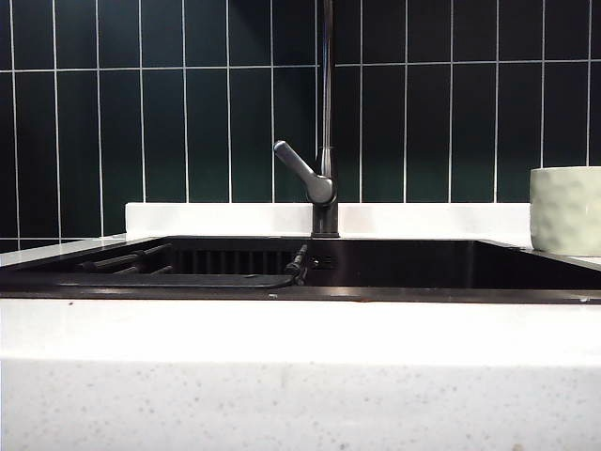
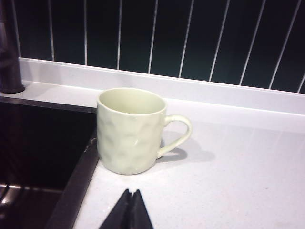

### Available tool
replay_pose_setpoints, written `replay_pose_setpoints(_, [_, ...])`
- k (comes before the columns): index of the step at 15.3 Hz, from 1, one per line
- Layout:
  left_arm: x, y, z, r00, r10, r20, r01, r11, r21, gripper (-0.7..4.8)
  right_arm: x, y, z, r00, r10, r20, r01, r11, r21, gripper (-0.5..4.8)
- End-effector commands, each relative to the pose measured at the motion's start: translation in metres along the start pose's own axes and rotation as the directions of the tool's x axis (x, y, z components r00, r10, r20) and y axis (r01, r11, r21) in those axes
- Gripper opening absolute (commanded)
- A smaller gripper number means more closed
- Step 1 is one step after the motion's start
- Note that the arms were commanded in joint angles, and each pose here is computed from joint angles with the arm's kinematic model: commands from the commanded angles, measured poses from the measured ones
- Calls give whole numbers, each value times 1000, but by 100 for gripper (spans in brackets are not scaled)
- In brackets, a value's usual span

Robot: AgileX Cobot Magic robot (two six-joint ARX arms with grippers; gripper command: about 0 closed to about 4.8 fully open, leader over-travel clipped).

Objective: Pick up the mug next to the sink, go to the faucet to get some water, pour the water into the sink, and finally put the mug back to its place.

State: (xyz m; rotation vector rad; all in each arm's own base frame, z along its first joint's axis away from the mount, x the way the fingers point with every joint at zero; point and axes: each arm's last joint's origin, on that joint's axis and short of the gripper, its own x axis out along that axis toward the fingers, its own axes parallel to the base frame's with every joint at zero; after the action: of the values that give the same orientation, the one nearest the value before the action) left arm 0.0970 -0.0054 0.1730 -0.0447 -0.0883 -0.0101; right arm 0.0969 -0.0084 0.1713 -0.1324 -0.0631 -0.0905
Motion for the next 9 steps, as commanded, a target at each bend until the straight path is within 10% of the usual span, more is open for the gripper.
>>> replay_pose_setpoints(1, [0, 0, 2, 1000, -3, 8, 3, 1000, 1, -3, 0, 0, -1, 1000, 2, -2, -2, 996, 93, -1])
replay_pose_setpoints(9, [-4, -3, 28, 994, -65, 92, 65, 998, 6, -4, -3, -3, 21, 997, -12, 77, -14, 948, 319, -2])
